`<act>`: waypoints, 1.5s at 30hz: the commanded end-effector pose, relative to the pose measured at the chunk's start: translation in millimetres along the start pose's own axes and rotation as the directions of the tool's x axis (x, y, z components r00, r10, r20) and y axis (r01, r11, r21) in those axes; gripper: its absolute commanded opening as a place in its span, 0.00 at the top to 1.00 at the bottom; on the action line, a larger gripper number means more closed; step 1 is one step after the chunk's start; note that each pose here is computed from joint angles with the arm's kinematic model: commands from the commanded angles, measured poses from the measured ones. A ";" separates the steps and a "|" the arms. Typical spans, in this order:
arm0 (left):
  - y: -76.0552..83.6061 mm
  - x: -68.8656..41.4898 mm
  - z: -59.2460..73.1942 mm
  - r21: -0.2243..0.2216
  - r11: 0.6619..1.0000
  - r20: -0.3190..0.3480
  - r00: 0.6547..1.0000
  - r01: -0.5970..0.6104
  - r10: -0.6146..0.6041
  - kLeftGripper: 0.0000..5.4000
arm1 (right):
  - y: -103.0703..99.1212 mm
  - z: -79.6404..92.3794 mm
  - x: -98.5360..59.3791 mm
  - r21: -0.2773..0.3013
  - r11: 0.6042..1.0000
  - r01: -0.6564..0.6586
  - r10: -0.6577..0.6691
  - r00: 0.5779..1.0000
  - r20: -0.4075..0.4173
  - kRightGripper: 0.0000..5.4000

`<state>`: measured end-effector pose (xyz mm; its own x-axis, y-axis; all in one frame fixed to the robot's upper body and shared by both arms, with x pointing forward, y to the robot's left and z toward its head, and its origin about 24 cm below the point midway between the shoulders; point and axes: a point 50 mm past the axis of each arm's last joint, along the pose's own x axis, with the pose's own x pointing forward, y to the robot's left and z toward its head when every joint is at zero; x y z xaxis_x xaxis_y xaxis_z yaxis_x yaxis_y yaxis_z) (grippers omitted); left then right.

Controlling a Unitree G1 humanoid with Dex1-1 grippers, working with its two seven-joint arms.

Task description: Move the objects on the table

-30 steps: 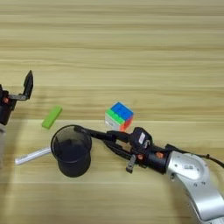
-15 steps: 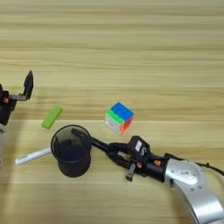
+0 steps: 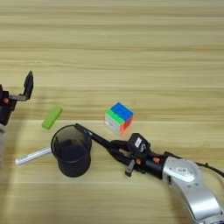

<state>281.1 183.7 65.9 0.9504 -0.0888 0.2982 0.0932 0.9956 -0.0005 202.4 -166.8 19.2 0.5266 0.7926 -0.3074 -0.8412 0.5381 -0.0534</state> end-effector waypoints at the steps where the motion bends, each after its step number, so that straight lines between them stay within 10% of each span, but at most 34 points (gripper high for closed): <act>1: -0.2 3.7 2.7 0.012 1.000 0.018 1.000 0.006 -0.006 0.00 | -0.9 -7.0 -1.6 0.012 1.000 0.011 -0.010 0.999 -0.040 0.74; 17: -0.8 4.7 1.3 0.011 1.000 0.016 1.000 0.006 -0.006 0.00 | -10.0 9.1 -5.7 -0.028 0.999 0.029 -0.029 0.999 0.019 0.40; 32: -2.8 5.4 0.2 0.008 1.000 0.017 1.000 0.008 -0.009 0.00 | -21.1 70.1 -28.3 -0.092 0.995 0.037 -0.006 0.946 0.324 0.04; 45: -2.3 5.0 0.5 0.009 1.000 0.018 1.000 0.007 -0.007 0.00 | -37.7 73.4 -23.8 -0.060 0.983 0.173 -0.145 0.936 0.319 0.01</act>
<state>283.2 182.4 64.7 0.9490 -0.0888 0.3024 0.0943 0.9955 -0.0034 225.9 -183.3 100.1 0.6366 0.7695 0.0516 -0.7551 0.6355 -0.1608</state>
